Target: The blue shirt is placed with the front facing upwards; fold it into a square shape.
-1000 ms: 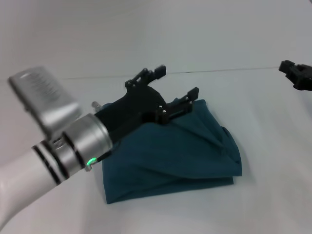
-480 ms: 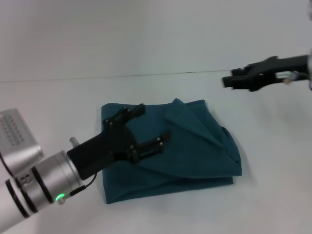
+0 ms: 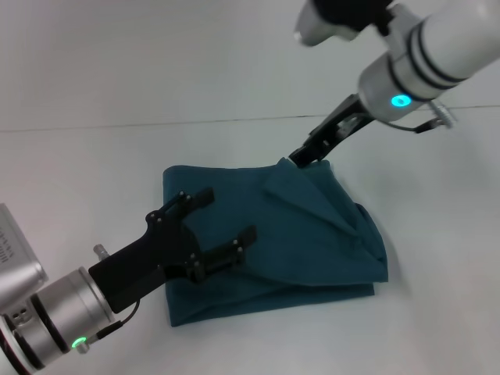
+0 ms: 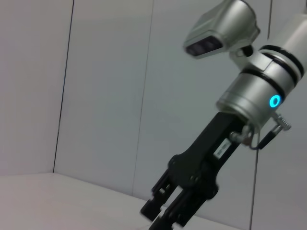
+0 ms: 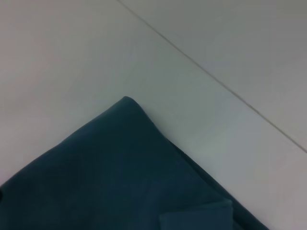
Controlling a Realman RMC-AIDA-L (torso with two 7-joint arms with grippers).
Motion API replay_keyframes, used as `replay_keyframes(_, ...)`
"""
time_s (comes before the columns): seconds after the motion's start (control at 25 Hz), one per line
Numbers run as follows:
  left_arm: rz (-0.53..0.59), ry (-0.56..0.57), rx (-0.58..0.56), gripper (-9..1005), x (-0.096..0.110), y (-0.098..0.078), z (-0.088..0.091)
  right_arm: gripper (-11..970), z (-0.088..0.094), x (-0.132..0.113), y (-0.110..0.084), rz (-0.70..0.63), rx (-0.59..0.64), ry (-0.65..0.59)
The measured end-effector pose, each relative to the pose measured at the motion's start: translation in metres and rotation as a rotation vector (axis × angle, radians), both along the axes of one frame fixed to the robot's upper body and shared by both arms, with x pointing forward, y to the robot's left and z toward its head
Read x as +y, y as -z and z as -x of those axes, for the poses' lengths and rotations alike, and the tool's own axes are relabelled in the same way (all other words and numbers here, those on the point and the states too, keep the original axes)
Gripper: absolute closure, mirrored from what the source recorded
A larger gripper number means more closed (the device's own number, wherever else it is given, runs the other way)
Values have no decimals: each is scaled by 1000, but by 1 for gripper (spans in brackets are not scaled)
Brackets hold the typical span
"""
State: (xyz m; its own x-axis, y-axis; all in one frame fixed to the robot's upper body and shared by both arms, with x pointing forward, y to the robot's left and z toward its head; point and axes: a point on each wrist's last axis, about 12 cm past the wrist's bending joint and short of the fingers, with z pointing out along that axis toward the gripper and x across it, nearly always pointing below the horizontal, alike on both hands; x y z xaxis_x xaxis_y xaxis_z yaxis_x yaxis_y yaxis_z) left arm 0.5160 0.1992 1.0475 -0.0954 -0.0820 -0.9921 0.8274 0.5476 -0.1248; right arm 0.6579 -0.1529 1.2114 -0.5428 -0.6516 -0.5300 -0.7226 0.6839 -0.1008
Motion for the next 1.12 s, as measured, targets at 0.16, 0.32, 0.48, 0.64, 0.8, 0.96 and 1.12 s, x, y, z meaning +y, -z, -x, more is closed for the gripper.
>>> replay_keyframes(0.16, 1, -6, 4, 78, 2, 1, 1, 410, -2, 18, 20, 48, 5, -18)
replay_keyframes(0.32, 1, -11, 9, 80, 3, 2, 2, 410, -2, 28, 40, 82, -5, -8)
replay_keyframes(0.48, 1, -12, 11, 83, 3, 3, 3, 411, 1, 35, 54, 91, -2, -7)
replay_keyframes(0.64, 0, -12, 12, 85, 3, 3, 3, 410, 4, 41, 62, 89, 14, -21)
replay_keyframes(0.8, -1, -12, 12, 88, 3, 3, 3, 411, 5, 45, 70, 122, -9, -3)
replay_keyframes(0.96, -1, -12, 13, 90, 3, 4, 3, 413, 1, 40, 71, 173, -53, 46)
replay_keyframes(1.12, -2, -13, 15, 92, 3, 4, 3, 414, -3, 31, 70, 190, -74, 90)
